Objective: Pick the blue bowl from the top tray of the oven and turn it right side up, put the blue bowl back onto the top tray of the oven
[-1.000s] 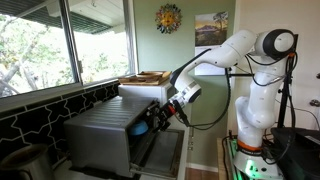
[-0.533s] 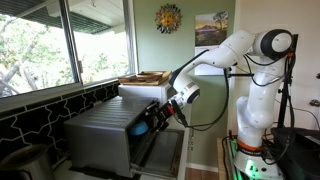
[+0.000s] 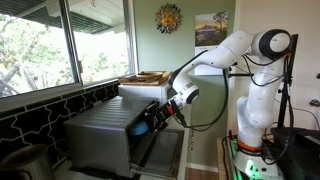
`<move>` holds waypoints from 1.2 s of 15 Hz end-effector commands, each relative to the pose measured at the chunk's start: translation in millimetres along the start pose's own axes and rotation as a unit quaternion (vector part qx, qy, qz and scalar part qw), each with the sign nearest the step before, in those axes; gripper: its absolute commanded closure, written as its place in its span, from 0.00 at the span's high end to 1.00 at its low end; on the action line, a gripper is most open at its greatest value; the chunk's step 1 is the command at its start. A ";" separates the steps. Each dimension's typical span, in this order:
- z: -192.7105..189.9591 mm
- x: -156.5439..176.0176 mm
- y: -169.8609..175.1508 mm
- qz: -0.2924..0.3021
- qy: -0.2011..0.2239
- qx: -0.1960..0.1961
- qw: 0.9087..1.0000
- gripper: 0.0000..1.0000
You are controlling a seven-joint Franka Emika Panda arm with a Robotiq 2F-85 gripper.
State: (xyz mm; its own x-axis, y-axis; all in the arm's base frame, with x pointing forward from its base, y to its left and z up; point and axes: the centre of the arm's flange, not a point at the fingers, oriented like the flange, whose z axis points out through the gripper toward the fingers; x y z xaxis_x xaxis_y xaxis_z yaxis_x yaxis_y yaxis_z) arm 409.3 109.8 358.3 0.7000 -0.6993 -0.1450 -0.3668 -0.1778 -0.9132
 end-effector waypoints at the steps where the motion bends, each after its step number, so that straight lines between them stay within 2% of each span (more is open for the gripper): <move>1: 7.6 2.8 4.2 0.010 0.005 0.015 1.000 0.87; 5: 10.2 1.4 4.4 0.012 0.001 0.016 1.000 0.85; 7: 11.3 1.1 5.0 0.013 -0.001 0.016 1.000 0.81; 9: 12.1 1.4 5.1 0.014 -0.002 0.018 1.000 0.69; 11: 12.5 1.4 5.1 0.015 -0.002 0.018 1.000 0.52; 12: 12.6 1.4 5.5 0.016 -0.002 0.018 1.000 0.52; 13: 12.5 1.7 5.0 0.016 -0.001 0.019 1.000 0.40; 14: 12.7 2.0 2.6 0.015 -0.001 0.022 1.000 0.33; 15: 11.7 2.1 3.1 0.015 -0.001 0.022 1.000 0.37; 18: 9.8 2.2 3.5 0.015 0.000 0.025 1.000 0.34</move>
State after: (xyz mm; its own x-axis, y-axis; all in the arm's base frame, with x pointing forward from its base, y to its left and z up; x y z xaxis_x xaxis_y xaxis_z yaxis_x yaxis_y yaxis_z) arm 412.7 114.0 358.0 0.6929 -0.7007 -0.1697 -0.3706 -0.1443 -0.9175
